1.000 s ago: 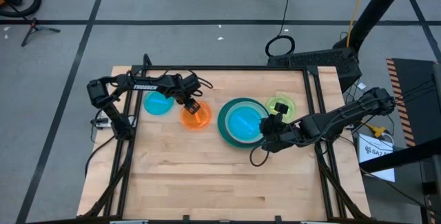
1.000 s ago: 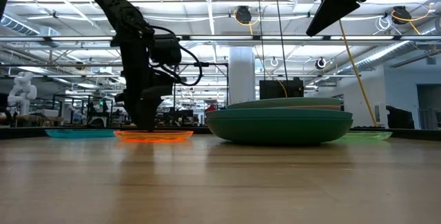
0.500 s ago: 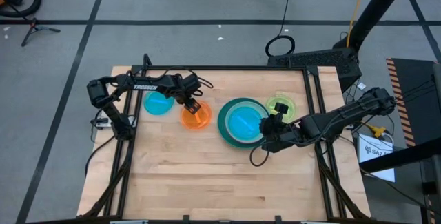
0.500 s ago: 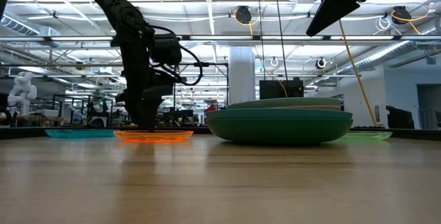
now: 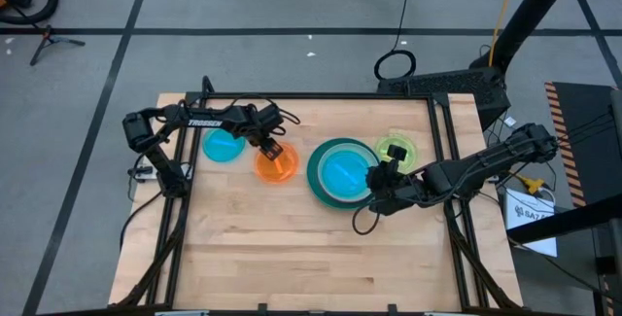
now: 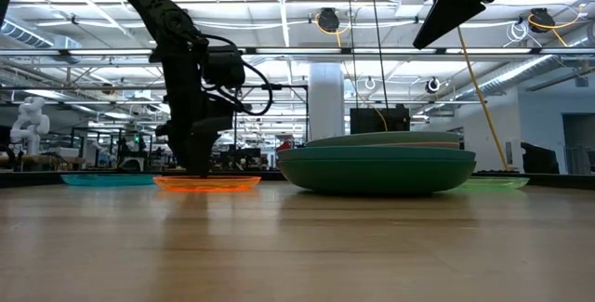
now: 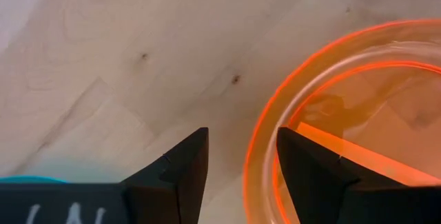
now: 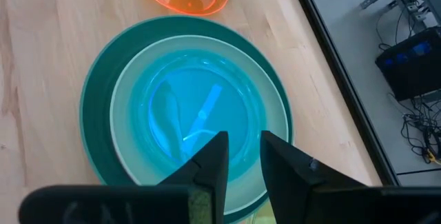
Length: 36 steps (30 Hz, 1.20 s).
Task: Stack plastic plates
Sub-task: Stack the orange plate on top of the blue plate
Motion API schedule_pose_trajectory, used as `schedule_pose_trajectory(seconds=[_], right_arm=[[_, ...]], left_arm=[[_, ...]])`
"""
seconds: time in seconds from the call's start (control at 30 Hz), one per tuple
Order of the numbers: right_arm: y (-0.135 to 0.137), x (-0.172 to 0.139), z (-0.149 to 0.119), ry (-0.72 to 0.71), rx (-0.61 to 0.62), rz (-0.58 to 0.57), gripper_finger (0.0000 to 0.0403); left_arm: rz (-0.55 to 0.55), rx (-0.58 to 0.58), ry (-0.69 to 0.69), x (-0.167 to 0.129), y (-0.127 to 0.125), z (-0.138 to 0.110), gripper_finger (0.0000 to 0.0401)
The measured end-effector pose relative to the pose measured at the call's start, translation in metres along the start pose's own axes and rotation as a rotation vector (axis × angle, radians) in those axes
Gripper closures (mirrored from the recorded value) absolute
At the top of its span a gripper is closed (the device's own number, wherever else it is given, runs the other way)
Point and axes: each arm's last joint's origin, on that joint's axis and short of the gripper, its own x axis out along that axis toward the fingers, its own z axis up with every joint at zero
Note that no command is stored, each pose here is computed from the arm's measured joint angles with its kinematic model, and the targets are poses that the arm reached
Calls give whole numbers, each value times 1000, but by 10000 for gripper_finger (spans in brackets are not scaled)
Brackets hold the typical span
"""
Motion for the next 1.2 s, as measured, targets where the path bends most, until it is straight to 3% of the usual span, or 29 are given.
schedule_pose_trajectory(seconds=[0.4,0.7,0.93,1.2], right_arm=[[0,0,0,0,0,0,326],[0,0,0,1,3,0,326],[0,0,0,3,1,-1,326],[0,0,0,3,1,-1,326]], left_arm=[[2,9,0,0,-2,-1,222],[23,13,56,20,-4,-1,222],[14,22,19,17,-8,0,223],[13,19,12,17,-15,-2,286]])
